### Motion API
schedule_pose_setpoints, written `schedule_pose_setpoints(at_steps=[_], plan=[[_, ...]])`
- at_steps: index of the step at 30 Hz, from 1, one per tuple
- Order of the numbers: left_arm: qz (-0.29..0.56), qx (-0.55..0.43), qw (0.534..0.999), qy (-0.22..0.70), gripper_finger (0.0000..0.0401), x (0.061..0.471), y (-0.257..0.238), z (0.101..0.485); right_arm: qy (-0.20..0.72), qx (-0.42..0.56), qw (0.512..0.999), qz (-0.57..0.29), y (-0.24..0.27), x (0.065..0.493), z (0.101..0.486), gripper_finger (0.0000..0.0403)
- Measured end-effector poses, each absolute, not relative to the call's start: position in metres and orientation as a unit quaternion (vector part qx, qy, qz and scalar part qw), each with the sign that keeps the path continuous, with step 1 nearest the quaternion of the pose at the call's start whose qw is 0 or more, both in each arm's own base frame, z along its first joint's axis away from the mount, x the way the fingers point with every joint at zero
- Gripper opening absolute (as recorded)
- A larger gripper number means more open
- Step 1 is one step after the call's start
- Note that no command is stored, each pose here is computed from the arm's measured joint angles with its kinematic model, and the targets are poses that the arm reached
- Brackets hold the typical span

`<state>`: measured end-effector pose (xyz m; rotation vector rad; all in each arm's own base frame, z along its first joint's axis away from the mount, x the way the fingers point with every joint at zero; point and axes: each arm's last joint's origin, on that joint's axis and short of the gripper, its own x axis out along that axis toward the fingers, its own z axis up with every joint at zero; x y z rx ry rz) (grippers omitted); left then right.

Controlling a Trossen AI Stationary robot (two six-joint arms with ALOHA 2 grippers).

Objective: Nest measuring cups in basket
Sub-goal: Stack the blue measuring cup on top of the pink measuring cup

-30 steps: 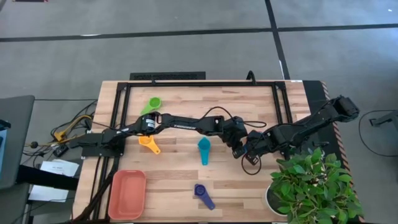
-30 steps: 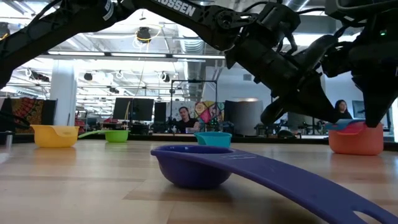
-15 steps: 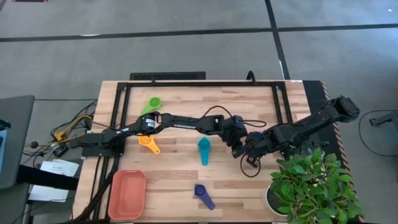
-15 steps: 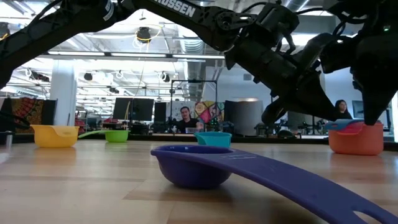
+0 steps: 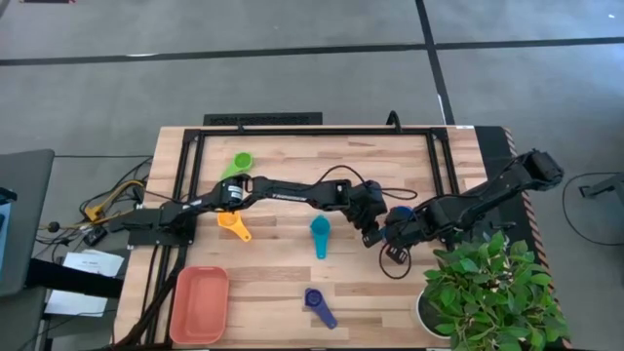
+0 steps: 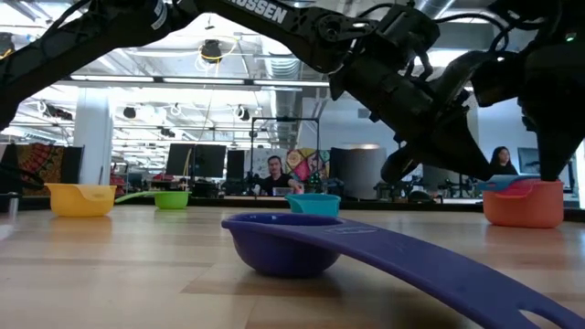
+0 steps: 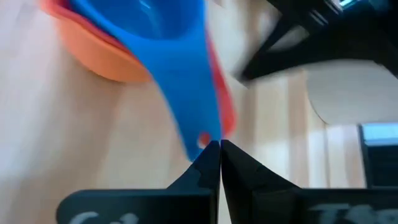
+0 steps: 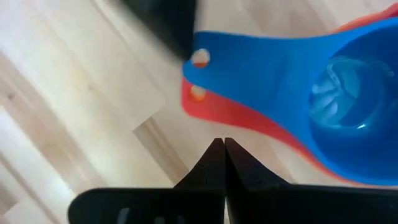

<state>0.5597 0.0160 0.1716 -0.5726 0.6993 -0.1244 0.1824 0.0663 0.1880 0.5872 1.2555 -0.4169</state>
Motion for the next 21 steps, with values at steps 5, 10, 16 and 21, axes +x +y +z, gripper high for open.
schedule_pose_setpoints(at_steps=[5, 10, 16, 21], plan=[[-0.033, -0.266, 0.905, 0.331, 0.0000, 0.560, 0.022, 0.172, 0.583, 0.261, 0.744, -0.193, 0.067, 0.181, 0.185, 0.0007], [-0.032, -0.262, 0.907, 0.327, 0.0000, 0.560, 0.021, 0.172, 0.585, 0.258, 0.743, -0.197, 0.065, 0.181, 0.184, 0.0008], [-0.035, -0.260, 0.909, 0.324, 0.0000, 0.561, 0.022, 0.174, 0.582, 0.248, 0.748, -0.199, 0.057, 0.184, 0.184, 0.0007], [-0.056, -0.254, 0.915, 0.307, 0.0000, 0.564, 0.021, 0.190, 0.579, 0.245, 0.750, -0.206, 0.046, 0.187, 0.185, 0.0007]])
